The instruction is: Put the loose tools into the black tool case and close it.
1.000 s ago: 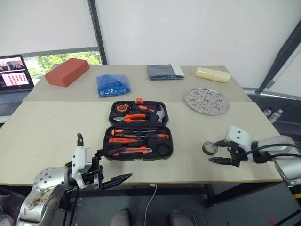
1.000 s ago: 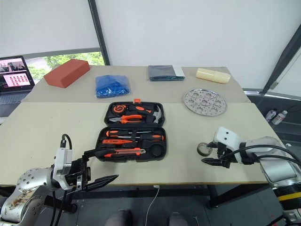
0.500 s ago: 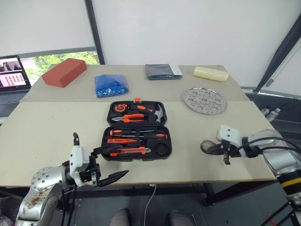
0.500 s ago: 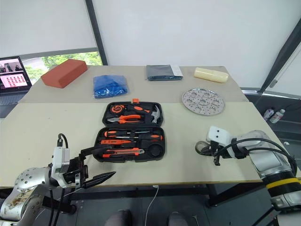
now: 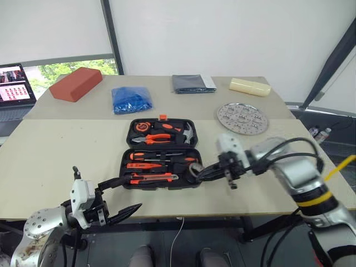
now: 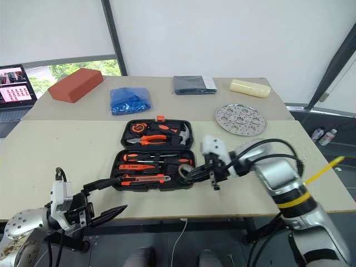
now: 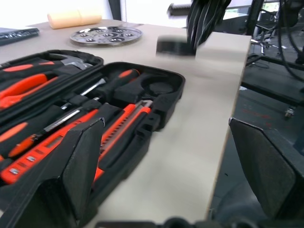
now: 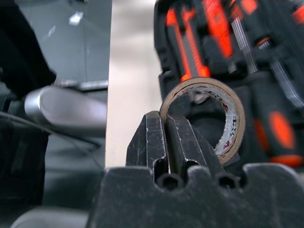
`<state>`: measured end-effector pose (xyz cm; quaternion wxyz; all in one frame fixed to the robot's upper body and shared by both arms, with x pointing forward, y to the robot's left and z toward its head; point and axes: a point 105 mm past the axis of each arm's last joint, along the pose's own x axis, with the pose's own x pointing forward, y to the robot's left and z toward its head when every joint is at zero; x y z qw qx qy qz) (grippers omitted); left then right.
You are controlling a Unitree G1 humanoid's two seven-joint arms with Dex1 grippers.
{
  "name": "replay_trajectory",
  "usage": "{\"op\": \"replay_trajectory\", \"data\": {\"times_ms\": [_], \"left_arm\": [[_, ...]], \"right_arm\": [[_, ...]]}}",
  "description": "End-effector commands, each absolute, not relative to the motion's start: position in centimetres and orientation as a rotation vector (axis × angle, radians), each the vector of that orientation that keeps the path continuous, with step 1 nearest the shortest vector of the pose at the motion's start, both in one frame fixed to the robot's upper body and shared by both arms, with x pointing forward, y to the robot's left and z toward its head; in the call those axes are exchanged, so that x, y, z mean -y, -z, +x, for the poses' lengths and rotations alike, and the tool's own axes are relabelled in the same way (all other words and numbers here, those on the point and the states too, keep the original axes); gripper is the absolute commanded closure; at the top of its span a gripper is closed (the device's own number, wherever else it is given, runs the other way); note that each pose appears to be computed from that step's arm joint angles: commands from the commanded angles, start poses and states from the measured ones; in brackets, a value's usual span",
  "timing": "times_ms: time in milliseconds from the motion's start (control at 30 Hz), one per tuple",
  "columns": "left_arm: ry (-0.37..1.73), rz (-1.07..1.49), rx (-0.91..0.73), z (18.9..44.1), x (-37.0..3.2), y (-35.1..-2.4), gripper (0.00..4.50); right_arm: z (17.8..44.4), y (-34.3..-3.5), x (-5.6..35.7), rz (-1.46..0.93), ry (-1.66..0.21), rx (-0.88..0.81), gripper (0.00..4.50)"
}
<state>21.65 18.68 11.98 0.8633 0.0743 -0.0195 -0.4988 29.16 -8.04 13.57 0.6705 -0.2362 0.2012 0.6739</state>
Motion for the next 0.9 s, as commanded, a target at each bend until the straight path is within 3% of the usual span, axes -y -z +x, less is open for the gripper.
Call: {"op": "replay_trajectory", "data": {"times_ms": [33,433,500,567,600,667,800,900], "left_arm": [[1.058,0.189,0.088,21.4,-18.0,-12.9,0.00],[1.033,0.214,0.089,21.8,-18.5,-13.1,0.00],[1.013,0.223,0.089,22.1,-19.1,-13.3,0.00],[0.983,0.225,0.091,22.4,-19.7,-13.5,0.00],[0.962,0.203,0.089,22.6,-20.1,-13.7,0.00],[0.898,0.125,0.027,23.1,-21.3,-13.8,0.00],[0.737,0.034,-0.012,24.8,-23.5,-14.4,0.00],[0.418,0.007,-0.043,29.2,-27.6,-14.4,0.75]], "right_arm": [[30.8,-13.7,7.5,-0.587,-1.442,-0.435,4.48],[31.1,-12.3,7.3,-0.619,-1.429,-0.591,4.48],[30.9,-12.7,7.2,-0.613,-1.441,-0.583,3.75],[31.0,-13.6,6.8,-0.598,-1.463,-0.520,3.46],[31.0,-14.4,6.6,-0.572,-1.484,-0.471,2.87],[30.8,-17.9,6.6,-0.383,-1.566,-0.299,2.29],[32.4,-18.9,9.8,-0.365,-1.523,-0.172,2.29],[36.8,-16.5,13.4,-0.385,-1.227,-0.176,3.10]]}}
